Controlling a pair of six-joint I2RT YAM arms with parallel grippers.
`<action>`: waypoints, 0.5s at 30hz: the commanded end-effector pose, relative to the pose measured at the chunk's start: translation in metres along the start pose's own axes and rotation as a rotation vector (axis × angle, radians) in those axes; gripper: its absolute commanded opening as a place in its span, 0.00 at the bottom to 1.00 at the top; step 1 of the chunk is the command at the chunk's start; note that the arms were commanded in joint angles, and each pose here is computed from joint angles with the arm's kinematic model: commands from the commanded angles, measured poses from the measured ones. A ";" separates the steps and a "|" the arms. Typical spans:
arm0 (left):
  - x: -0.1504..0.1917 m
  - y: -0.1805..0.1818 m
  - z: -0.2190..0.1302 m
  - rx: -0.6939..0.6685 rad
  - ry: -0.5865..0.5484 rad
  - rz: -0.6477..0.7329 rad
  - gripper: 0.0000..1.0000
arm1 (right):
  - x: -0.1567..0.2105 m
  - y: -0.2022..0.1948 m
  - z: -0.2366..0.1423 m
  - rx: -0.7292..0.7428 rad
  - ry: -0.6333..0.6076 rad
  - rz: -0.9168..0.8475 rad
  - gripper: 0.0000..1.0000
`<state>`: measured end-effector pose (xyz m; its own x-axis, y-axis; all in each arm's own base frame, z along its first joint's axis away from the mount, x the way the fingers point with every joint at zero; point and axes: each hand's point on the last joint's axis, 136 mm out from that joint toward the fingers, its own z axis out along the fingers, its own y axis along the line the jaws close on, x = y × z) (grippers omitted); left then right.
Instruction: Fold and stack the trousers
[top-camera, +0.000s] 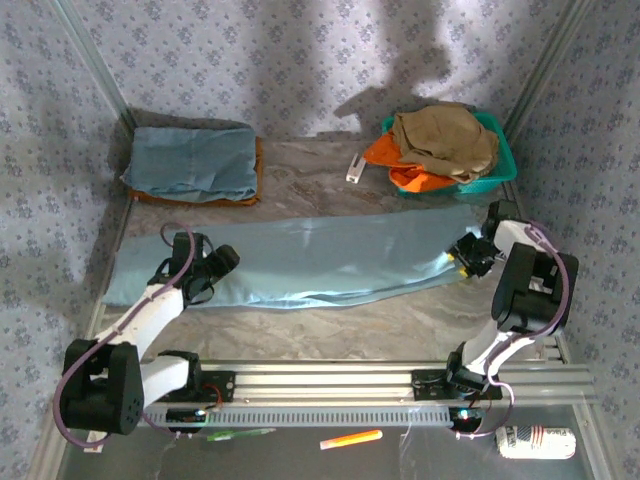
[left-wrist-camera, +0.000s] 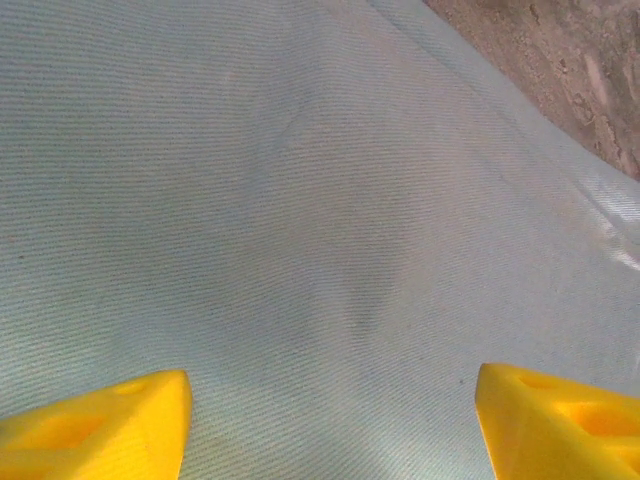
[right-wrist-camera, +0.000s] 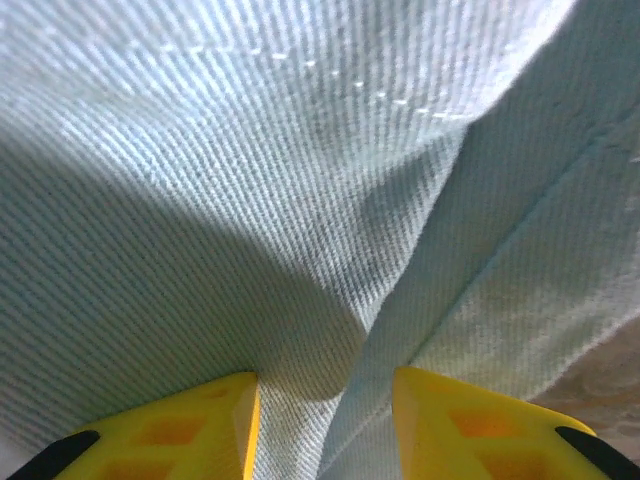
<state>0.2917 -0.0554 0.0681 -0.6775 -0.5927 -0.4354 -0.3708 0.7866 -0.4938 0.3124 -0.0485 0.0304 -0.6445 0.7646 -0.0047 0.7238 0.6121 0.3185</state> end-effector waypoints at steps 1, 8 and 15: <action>0.002 -0.003 -0.003 0.019 0.001 0.006 0.75 | -0.002 0.010 0.003 -0.005 0.015 0.006 0.38; 0.002 0.001 -0.006 0.009 -0.014 0.004 0.75 | -0.009 0.013 -0.009 -0.003 -0.024 -0.013 0.00; 0.000 -0.003 -0.009 0.017 -0.018 0.005 0.75 | -0.012 0.008 -0.041 0.026 -0.098 -0.052 0.00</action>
<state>0.2889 -0.0549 0.0728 -0.6686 -0.5943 -0.4470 -0.3618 0.7851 -0.5027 0.3183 -0.0485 0.0449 -0.6539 0.7555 -0.0402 0.7102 0.6313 0.3116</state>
